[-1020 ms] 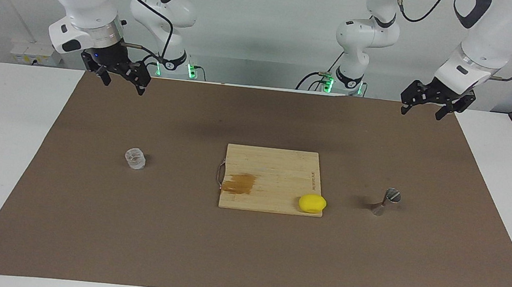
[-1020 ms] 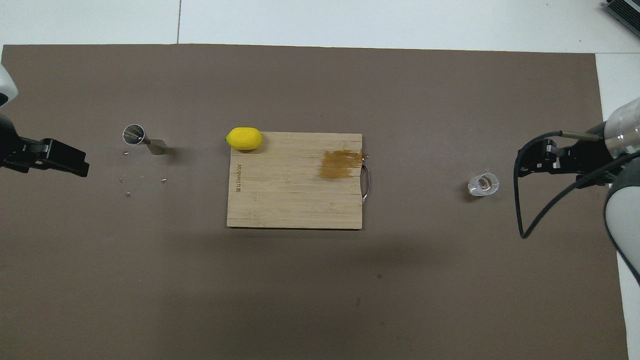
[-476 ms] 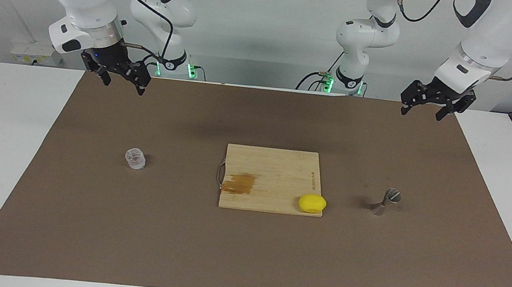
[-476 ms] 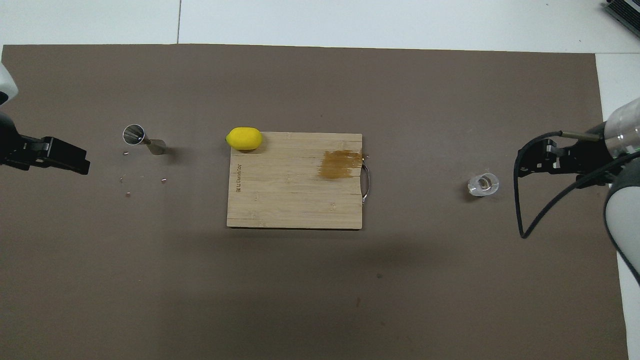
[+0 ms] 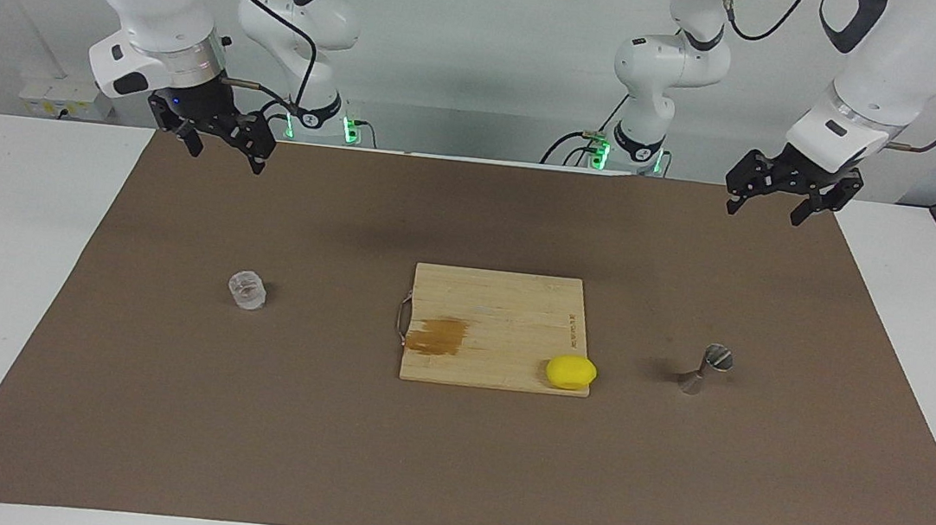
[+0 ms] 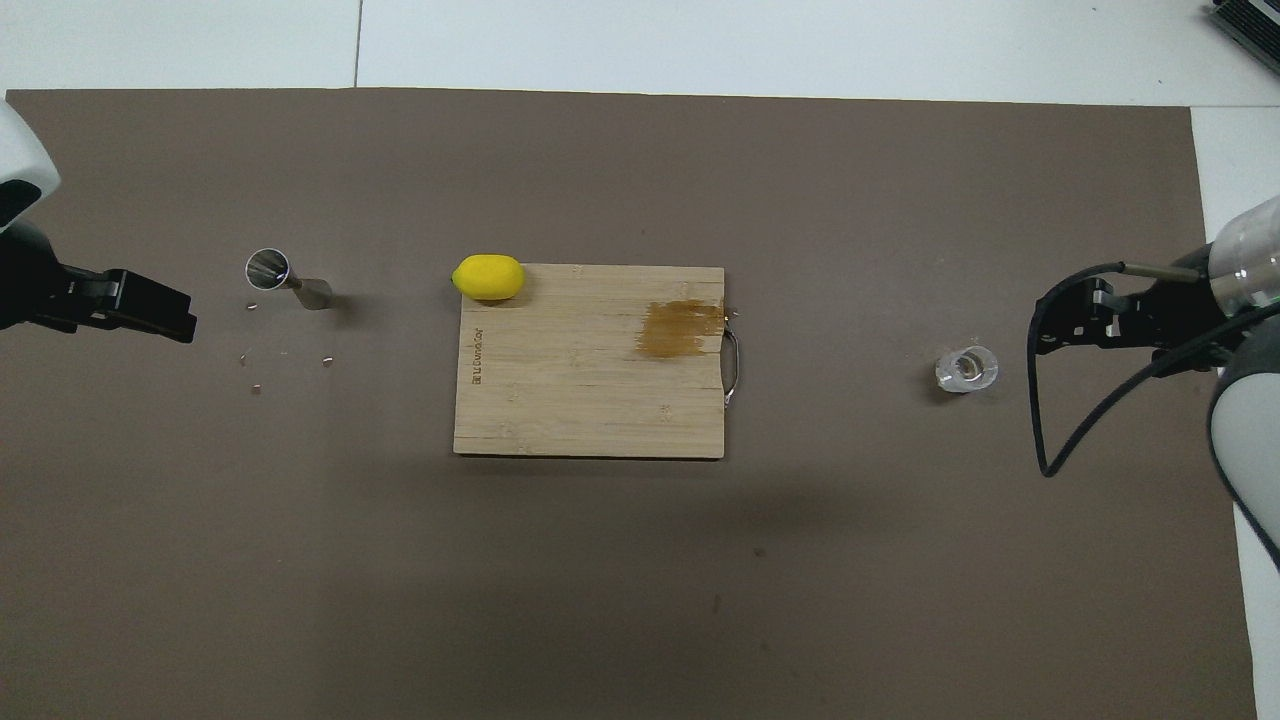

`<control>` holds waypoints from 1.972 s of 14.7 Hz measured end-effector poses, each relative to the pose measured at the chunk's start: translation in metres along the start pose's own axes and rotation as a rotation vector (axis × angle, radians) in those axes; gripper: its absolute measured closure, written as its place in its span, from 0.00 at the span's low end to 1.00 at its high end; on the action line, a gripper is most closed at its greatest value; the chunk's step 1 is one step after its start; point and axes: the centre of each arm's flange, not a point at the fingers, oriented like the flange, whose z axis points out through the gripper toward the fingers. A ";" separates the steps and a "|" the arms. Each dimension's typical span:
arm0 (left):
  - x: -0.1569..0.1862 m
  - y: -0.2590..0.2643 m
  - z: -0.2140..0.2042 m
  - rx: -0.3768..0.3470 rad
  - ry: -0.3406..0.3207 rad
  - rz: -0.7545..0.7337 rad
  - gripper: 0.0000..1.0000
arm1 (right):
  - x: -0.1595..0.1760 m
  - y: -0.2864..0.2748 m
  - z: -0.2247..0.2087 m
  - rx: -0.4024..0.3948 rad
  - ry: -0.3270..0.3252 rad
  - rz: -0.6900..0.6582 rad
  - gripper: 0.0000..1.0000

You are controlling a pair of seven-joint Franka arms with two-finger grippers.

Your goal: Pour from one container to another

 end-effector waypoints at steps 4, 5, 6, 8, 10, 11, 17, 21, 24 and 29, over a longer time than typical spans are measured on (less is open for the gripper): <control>0.020 -0.018 0.048 -0.016 -0.100 -0.081 0.00 | 0.000 0.000 0.000 0.000 0.000 0.000 0.00; 0.026 -0.025 0.064 -0.021 -0.140 -0.107 0.00 | 0.000 0.000 0.000 0.000 0.000 0.000 0.00; 0.031 -0.032 0.078 -0.027 -0.171 -0.134 0.00 | 0.000 0.000 0.000 0.000 0.000 0.000 0.00; 0.040 -0.054 0.100 -0.063 -0.212 -0.237 0.00 | 0.000 0.000 0.000 0.000 0.000 0.000 0.00; 0.043 -0.081 0.113 -0.146 -0.240 -0.411 0.00 | 0.000 0.000 0.000 0.000 0.000 0.000 0.00; 0.044 -0.095 0.118 -0.196 -0.253 -0.519 0.00 | 0.000 0.000 0.000 0.000 0.000 0.000 0.00; 0.049 -0.162 0.155 -0.459 -0.309 -1.229 0.00 | 0.000 0.000 0.000 0.000 0.000 0.000 0.00; 0.044 -0.184 0.192 -0.622 -0.382 -1.567 0.00 | 0.000 0.000 0.000 0.000 0.000 0.000 0.00; 0.033 -0.179 0.223 -0.720 -0.477 -1.655 0.00 | 0.000 0.000 0.000 0.000 0.000 0.000 0.00; 0.025 -0.177 0.257 -0.893 -0.572 -1.851 0.00 | 0.000 0.000 0.000 0.000 0.000 0.000 0.00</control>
